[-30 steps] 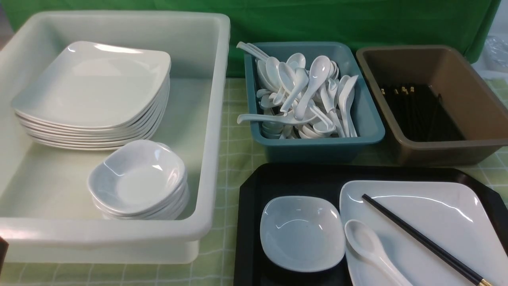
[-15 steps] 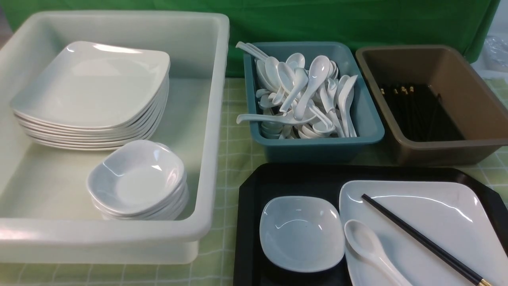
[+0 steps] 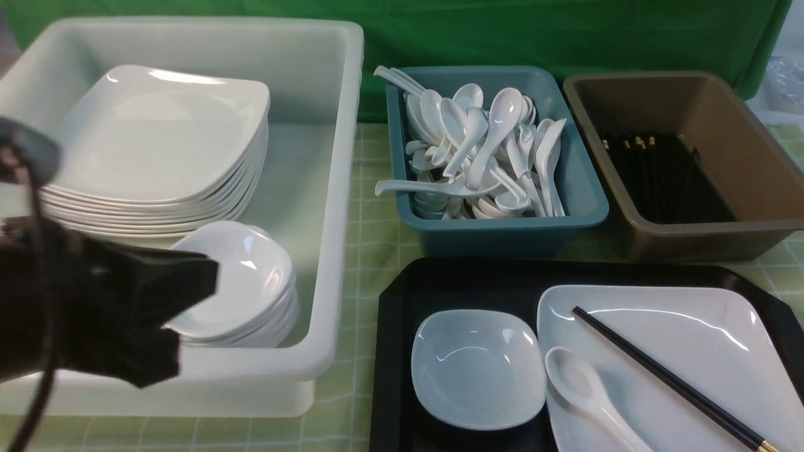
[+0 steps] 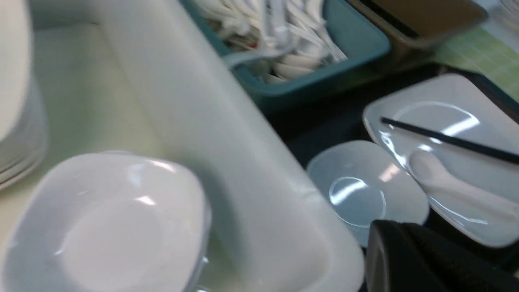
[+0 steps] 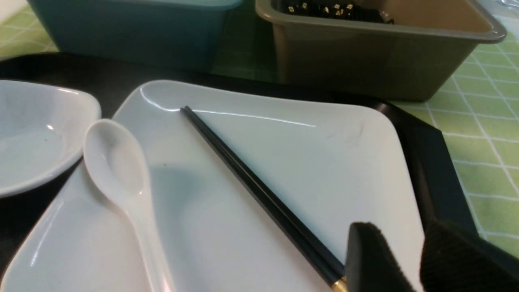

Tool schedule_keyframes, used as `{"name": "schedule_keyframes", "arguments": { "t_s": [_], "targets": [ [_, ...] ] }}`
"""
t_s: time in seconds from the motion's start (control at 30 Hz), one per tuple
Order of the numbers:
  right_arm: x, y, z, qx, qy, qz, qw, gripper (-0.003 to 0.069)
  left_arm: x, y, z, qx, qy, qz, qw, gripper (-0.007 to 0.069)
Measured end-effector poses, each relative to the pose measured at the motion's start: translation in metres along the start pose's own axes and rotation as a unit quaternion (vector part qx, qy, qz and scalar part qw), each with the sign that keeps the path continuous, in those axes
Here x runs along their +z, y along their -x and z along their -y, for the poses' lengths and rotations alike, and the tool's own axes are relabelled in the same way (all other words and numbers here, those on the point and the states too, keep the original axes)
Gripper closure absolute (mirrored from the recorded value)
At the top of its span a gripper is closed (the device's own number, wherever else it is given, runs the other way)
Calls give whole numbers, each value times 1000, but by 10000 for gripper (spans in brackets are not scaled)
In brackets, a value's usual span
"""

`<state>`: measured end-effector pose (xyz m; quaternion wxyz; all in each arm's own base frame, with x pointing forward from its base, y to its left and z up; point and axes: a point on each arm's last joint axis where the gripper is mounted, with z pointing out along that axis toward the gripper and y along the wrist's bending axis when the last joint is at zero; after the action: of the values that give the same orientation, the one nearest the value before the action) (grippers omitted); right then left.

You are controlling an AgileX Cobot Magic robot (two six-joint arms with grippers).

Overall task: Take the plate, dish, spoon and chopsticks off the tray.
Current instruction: Use the right arm to grab a pair of chopsticks from the plate

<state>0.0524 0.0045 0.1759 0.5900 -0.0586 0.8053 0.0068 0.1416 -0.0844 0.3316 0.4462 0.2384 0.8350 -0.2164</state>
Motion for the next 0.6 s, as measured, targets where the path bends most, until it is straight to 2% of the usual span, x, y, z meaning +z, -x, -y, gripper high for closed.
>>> {"name": "schedule_keyframes", "arguments": {
  "t_s": [0.1,0.17,0.2,0.23,0.33,0.37,0.47,0.5,0.6],
  "targets": [
    [0,3,0,24,2,18,1000,420,11,5,8,14,-25,-16,999,614],
    [0,7,-1,89,11,40,995,420,16,7,13,22,-39,-20,999,614],
    [-1,13,-2,182,24,70,980,420,19,7,16,26,-45,-19,998,614],
    [-1,14,-2,192,25,74,978,420,19,8,16,27,-46,-18,998,614],
    [-3,24,0,326,46,125,936,420,20,9,18,29,-47,-9,998,614],
    [-4,26,0,347,51,138,926,421,20,9,18,29,-46,-8,998,614],
    [-5,29,1,377,58,151,912,431,20,10,18,29,-45,-6,999,614],
    [-7,33,0,378,63,135,914,445,20,10,18,31,-45,-6,998,614],
    [-12,61,-6,306,82,49,947,475,20,10,18,46,-45,-6,998,614]
  ]
}}
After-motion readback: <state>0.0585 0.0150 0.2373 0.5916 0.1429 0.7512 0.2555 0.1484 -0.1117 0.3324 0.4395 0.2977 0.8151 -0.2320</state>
